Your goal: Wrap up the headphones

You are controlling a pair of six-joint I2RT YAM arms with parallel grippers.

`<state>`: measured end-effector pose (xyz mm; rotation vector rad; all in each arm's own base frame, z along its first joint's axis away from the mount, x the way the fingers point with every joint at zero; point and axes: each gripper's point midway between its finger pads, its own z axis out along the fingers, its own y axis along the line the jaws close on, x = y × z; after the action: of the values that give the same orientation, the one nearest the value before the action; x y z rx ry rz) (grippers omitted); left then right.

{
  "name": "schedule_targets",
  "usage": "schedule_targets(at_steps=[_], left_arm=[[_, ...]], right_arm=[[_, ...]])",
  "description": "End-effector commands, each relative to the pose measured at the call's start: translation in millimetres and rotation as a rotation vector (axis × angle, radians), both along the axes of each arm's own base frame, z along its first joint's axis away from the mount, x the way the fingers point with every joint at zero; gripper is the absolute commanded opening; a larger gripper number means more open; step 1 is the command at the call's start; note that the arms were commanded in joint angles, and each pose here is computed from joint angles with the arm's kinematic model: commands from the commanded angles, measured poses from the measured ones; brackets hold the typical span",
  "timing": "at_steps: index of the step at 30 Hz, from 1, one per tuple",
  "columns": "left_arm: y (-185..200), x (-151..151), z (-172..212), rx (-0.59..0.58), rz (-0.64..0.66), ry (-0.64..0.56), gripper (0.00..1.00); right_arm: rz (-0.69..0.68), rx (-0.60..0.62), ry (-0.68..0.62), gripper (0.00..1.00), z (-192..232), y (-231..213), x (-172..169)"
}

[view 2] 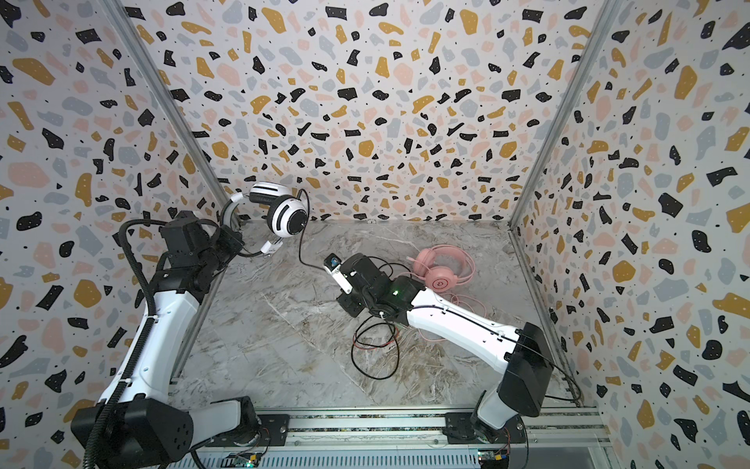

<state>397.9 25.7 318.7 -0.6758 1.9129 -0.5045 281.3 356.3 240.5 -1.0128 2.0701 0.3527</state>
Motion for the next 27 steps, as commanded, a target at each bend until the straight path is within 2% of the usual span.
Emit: schedule_targets(at_steps=[1,6,11,20,24,27], left_arm=[[-28,-6,39,0.072,-0.186,-0.130,0.00],[-61,-17,43,0.069,-0.399,-0.166,0.00],[-89,-35,27,0.062,-0.578,-0.138,0.00],[-122,-65,11,0.121,-0.721,-0.078,0.00],[-130,-71,18,0.103,-0.750,-0.100,0.00],[-124,-65,35,0.053,-0.665,-0.156,0.00]], right_arm=[[-0.078,0.055,0.033,0.09,9,-26,17],[-0.166,0.060,0.103,0.08,-7,-60,52],[-0.157,0.079,0.106,0.09,-5,-62,76],[-0.197,0.129,0.074,0.09,17,-69,137],[-0.157,0.175,0.105,0.09,19,-55,136],[-0.122,0.206,0.166,0.09,4,-43,120]])
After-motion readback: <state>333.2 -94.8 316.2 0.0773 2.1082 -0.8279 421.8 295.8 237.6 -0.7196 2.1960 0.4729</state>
